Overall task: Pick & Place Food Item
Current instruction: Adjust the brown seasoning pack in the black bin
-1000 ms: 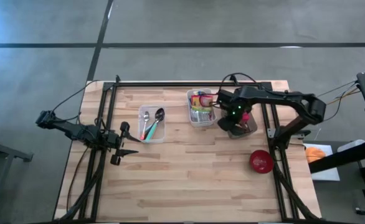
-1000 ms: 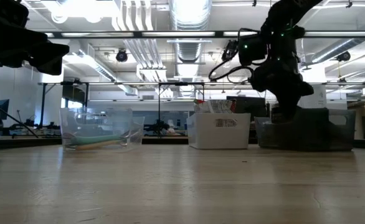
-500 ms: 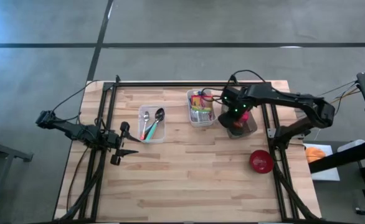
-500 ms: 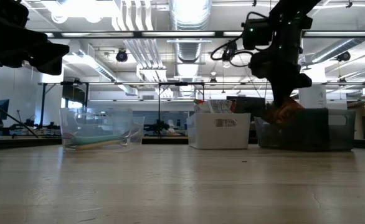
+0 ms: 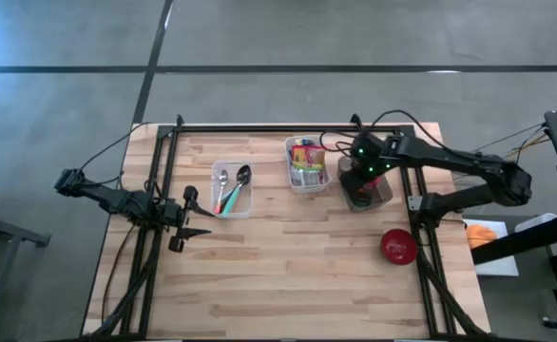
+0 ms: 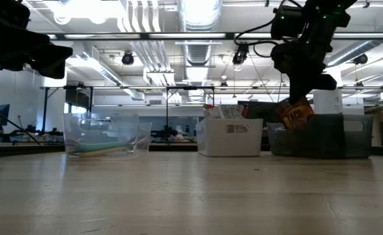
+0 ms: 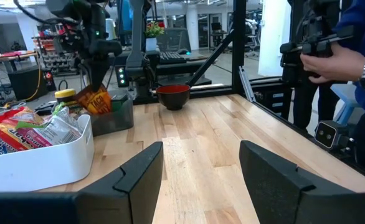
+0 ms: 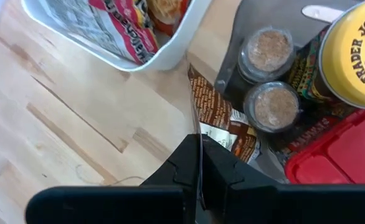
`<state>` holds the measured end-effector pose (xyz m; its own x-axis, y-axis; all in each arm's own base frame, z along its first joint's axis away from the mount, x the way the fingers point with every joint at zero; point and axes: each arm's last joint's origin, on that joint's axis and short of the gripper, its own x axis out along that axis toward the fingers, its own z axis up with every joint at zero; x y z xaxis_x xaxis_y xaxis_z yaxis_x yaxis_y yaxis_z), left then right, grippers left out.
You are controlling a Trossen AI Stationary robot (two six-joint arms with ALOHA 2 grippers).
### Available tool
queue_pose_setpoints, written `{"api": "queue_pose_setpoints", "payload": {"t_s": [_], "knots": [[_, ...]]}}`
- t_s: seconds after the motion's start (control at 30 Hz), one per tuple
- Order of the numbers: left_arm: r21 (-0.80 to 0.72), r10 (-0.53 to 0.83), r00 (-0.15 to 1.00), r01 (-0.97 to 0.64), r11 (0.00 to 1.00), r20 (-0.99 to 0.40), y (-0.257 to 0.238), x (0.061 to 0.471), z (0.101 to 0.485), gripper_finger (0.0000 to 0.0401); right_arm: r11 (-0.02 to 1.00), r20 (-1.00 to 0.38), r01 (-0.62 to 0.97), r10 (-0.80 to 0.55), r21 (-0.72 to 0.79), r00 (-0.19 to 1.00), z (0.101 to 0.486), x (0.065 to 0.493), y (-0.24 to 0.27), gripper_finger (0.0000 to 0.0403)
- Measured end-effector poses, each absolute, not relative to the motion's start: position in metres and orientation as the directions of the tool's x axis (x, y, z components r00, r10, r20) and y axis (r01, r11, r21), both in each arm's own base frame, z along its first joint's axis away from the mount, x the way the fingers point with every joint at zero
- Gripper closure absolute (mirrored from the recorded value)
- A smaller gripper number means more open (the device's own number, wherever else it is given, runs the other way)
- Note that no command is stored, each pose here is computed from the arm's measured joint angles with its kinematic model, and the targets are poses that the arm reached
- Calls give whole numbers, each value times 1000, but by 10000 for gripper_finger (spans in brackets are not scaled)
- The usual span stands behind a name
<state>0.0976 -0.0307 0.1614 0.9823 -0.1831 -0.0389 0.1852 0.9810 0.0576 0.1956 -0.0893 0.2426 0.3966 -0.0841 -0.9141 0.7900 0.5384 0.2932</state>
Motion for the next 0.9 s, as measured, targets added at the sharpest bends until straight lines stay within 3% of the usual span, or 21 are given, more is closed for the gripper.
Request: {"api": "queue_pose_setpoints", "payload": {"t_s": [0.4,0.9], "knots": [[57,-184,982,186,981,-39,-31,98,161,187,561,-824,735,-156,380,545,232,178,-81,395],[57,-183,982,185,981,-39,-31,98,161,187,552,-818,742,-174,380,548,217,166,-75,395]]}}
